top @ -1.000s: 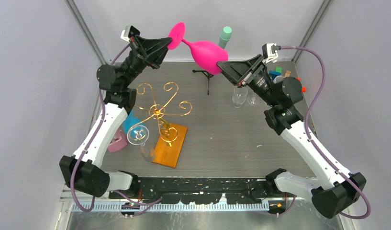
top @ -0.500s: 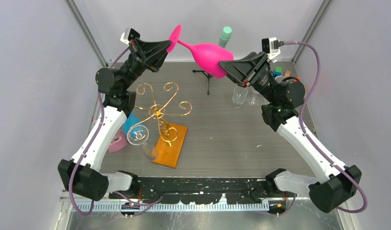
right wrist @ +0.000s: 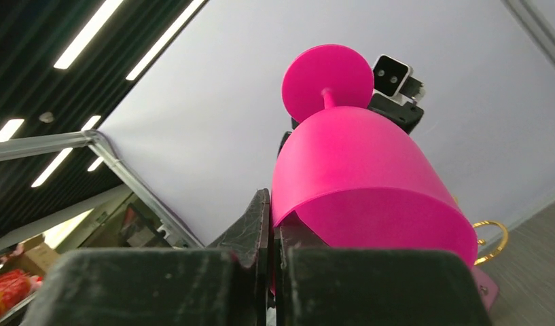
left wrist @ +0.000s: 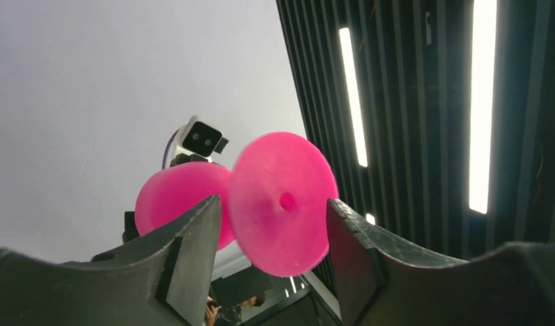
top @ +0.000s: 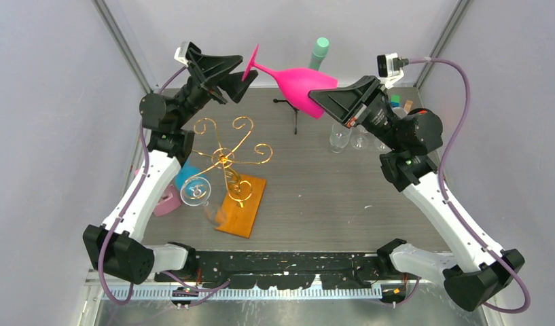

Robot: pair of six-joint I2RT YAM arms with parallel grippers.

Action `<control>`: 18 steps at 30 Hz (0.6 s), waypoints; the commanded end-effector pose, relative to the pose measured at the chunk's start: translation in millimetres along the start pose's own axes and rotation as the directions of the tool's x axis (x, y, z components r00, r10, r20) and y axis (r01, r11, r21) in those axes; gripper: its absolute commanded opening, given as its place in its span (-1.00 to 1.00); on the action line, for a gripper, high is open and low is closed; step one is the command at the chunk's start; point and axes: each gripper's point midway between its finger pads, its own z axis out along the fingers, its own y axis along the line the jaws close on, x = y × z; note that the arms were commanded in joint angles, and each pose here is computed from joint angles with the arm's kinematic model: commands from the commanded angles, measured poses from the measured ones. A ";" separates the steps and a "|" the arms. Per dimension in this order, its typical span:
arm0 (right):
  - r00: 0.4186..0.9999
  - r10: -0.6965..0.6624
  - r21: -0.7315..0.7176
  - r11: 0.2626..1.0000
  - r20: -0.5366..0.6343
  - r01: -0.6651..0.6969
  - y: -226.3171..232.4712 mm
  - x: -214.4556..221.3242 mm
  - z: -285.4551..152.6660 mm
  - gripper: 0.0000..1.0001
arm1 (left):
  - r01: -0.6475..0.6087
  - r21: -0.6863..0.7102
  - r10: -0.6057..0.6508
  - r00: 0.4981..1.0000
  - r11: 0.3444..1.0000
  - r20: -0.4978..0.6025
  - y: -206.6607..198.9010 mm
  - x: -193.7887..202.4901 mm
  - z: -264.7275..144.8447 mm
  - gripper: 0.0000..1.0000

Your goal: Take the wine glass off the wine glass rack

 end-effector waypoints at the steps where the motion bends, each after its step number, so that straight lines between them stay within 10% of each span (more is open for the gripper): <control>1: 0.988 -0.149 0.126 0.982 0.040 0.143 3.4 -14.2 -7.1 -0.99 | -0.109 0.007 0.109 0.994 0.994 -0.023 -9.5 11.6 -2.0 0.30; 11: 0.946 -0.323 0.567 0.787 0.041 0.244 -51.8 -40.8 -52.0 -0.99 | -0.245 -0.066 0.245 0.969 0.967 -0.017 -4.1 15.7 -7.7 0.66; 18: 0.966 -0.207 0.768 0.590 -0.153 0.248 -116.2 -13.2 -85.6 -0.99 | -0.362 -0.150 0.361 0.932 0.920 -0.035 2.9 13.0 -13.9 0.76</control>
